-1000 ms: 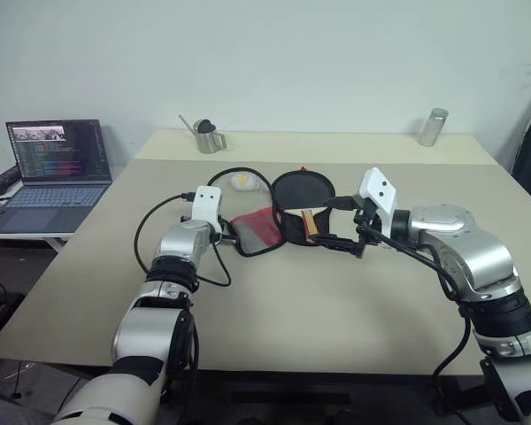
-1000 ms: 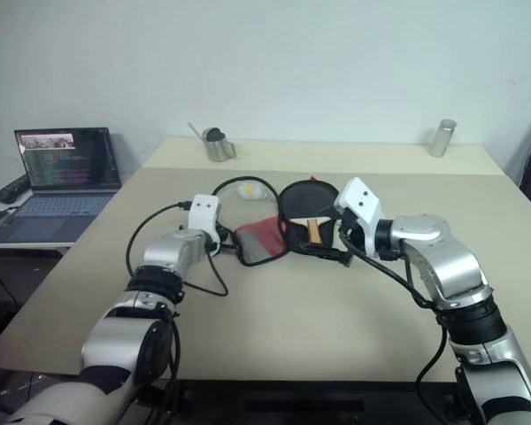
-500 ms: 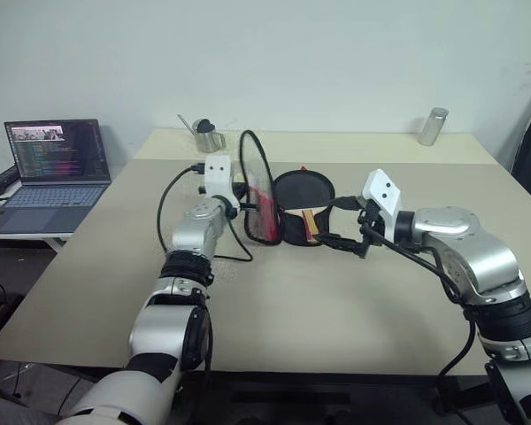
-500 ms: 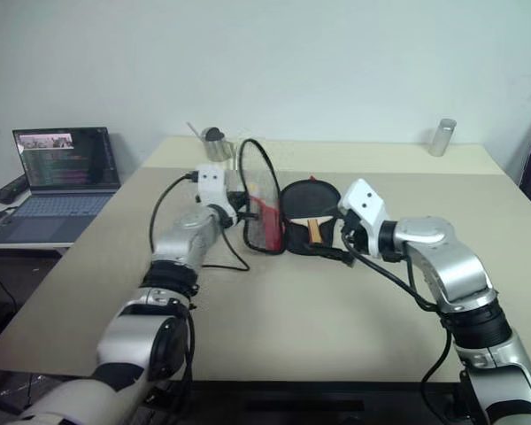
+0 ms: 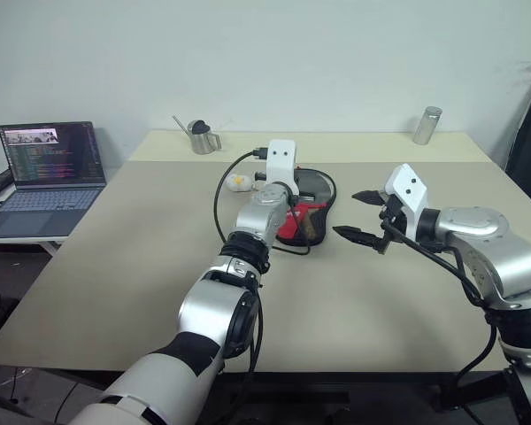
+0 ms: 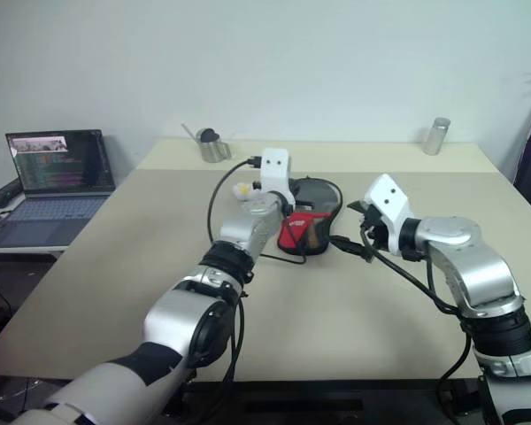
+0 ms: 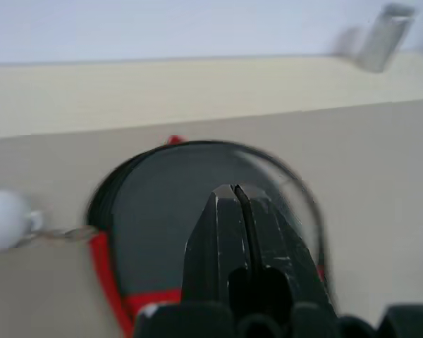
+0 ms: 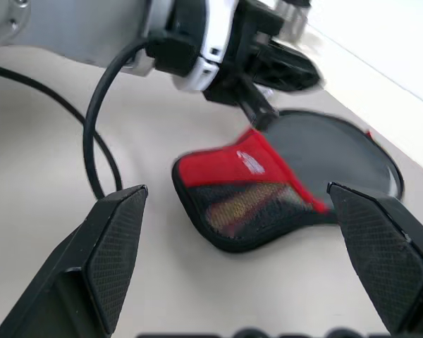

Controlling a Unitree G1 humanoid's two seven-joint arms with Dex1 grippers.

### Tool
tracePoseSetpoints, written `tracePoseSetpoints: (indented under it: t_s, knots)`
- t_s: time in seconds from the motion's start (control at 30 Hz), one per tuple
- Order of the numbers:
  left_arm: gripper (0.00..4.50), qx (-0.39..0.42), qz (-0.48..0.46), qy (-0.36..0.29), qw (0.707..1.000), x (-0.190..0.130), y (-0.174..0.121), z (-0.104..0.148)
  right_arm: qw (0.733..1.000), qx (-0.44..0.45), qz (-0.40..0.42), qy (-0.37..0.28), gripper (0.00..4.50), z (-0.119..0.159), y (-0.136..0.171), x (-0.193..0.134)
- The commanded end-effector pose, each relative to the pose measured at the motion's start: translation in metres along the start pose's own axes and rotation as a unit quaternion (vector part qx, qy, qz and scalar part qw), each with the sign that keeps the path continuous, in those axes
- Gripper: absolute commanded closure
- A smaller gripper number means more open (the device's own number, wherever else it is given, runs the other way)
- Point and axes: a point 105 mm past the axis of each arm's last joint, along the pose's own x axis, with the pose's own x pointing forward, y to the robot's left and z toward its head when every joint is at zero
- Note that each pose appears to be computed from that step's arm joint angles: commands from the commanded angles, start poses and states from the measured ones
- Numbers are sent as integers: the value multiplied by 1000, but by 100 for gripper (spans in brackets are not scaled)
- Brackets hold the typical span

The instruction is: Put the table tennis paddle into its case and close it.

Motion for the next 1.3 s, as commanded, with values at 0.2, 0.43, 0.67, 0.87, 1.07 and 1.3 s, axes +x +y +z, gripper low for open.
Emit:
tracePoseSetpoints:
  t_s: [0.2, 0.43, 0.67, 0.87, 1.07, 1.3]
  knots:
    - [393, 34, -177, -131, 975, -28, -5, 65, 983, 147, -110, -13, 0, -11, -23, -3]
    - [142, 107, -273, -97, 951, -84, 44, 49, 911, 381, -155, -15, 0, -41, -23, 28]
    - [1, 94, -325, -9, 941, -148, 87, 22, 835, 522, -176, 6, 0, -67, -22, 57]
    - [1, 83, -394, 78, 912, -206, 98, 1, 813, 562, -153, 6, 0, -68, -12, 85]
    - [1, 142, -372, 118, 910, -233, 126, -2, 796, 594, -116, -8, 0, -62, -3, 106]
    - [1, 172, -314, 142, 923, -251, 162, 5, 783, 616, -90, -4, 0, -57, 9, 127]
